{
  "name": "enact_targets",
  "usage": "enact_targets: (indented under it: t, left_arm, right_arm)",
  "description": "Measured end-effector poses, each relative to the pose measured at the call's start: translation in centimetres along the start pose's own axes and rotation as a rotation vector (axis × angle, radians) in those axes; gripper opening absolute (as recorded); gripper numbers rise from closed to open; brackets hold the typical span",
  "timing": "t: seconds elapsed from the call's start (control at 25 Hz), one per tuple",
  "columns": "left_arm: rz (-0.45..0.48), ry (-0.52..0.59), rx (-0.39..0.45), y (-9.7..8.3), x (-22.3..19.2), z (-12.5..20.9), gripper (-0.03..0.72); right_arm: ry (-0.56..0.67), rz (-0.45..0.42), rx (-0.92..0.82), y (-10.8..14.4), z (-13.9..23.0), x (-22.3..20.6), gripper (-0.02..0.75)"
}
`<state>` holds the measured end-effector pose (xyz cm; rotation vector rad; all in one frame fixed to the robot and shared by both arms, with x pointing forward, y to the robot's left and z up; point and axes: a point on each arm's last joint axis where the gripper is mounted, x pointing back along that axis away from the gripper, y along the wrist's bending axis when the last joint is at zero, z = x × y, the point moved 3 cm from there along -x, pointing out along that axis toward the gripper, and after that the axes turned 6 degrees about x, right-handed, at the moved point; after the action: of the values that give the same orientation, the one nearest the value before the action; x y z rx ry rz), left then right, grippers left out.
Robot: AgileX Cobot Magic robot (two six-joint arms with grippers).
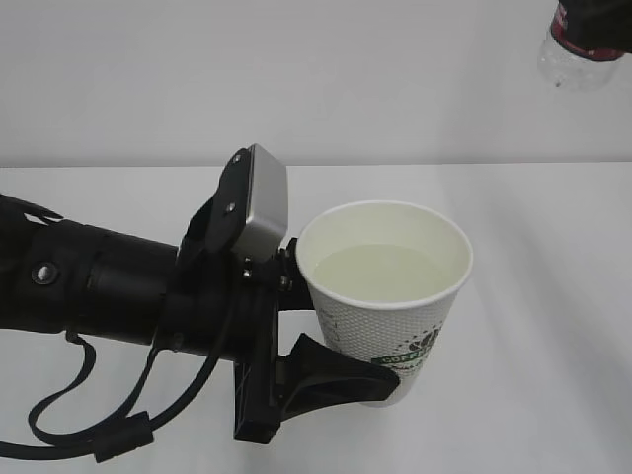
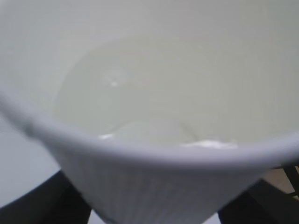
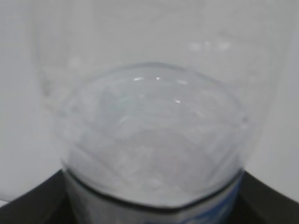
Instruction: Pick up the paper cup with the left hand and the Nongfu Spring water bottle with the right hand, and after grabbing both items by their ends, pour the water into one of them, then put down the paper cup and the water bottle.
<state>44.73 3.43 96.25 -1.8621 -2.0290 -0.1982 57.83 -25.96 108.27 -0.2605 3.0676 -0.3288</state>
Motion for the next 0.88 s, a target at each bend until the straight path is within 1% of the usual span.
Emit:
enact_targets:
  t: [0.4,0.68,0.88]
  left_arm:
    - [0.000,0.000,0.000,0.0,0.0,0.0,0.531]
    - [0.000,0.000,0.000,0.0,0.0,0.0,0.531]
    - [0.000,0.000,0.000,0.0,0.0,0.0,0.531]
  right_arm:
    - [0.051,0.025,-0.068,0.3,2.6,1.1,0.484]
    - [0.114,0.019,-0.066,0.8,4.8,2.2,0.484]
    - [0.143,0.017,-0.043,0.9,5.7,2.6,0.484]
